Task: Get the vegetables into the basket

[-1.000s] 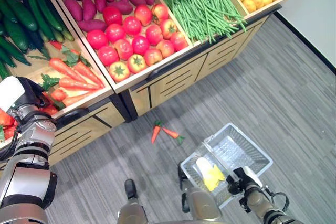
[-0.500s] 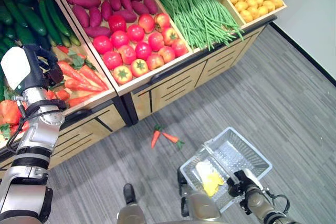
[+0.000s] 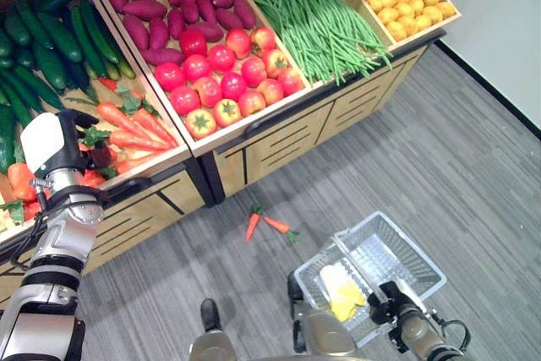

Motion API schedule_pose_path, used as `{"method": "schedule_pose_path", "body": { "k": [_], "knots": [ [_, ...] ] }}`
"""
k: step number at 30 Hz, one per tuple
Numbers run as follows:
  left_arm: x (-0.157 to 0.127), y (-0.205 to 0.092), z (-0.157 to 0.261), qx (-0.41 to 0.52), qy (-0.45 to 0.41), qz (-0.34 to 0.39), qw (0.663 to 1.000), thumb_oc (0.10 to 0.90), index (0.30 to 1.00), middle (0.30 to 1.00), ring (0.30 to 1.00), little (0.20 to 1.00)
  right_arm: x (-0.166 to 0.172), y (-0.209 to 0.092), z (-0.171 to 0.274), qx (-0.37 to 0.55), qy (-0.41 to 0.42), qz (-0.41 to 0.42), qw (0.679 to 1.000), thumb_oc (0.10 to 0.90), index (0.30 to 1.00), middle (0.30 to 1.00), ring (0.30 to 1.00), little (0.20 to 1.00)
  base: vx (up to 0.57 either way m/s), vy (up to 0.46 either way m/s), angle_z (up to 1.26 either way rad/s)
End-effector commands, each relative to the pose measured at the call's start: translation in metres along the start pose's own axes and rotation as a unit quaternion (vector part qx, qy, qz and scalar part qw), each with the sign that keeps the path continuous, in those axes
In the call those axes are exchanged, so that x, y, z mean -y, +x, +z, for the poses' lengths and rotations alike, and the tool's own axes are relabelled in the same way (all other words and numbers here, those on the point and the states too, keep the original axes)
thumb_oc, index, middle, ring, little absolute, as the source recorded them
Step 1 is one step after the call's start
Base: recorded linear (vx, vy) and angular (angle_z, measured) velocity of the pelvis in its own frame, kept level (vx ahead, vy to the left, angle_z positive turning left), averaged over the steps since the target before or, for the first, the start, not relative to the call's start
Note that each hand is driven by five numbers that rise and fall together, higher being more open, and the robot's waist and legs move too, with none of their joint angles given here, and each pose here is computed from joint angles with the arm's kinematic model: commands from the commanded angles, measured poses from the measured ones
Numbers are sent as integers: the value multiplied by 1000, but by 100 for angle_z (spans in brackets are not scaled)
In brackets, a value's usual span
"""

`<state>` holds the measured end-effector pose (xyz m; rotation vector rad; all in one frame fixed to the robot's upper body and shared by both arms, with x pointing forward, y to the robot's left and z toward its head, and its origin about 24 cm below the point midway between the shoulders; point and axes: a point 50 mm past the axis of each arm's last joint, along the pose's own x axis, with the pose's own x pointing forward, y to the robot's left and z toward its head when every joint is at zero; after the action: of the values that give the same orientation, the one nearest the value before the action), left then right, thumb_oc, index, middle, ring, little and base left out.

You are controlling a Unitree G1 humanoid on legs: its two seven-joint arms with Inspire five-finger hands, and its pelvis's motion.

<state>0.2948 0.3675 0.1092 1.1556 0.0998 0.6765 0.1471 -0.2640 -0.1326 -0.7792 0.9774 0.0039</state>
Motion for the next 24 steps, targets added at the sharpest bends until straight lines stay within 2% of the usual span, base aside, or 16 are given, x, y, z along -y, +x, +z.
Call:
{"method": "schedule_pose_path", "body": {
  "k": [1,10,19,24],
  "knots": [
    [-54,34,22,41,35,94,994,900,1000,1000,1000,1000,16,-1,-15,-13,-26,-25,999,400,300,300,300,300,0,0,0],
    [-41,37,15,10,69,62,996,900,1000,1000,1000,1000,13,-1,-15,-16,-29,-19,999,400,300,300,300,300,8,4,-2],
    [-49,49,17,0,125,42,991,900,1000,1000,1000,1000,19,2,-9,-12,-29,-23,999,400,300,300,300,300,0,0,0],
    [-49,58,18,-9,214,-34,976,900,1000,1000,1000,1000,23,5,1,1,-25,-21,999,400,300,300,300,300,0,0,0]
  ]
}}
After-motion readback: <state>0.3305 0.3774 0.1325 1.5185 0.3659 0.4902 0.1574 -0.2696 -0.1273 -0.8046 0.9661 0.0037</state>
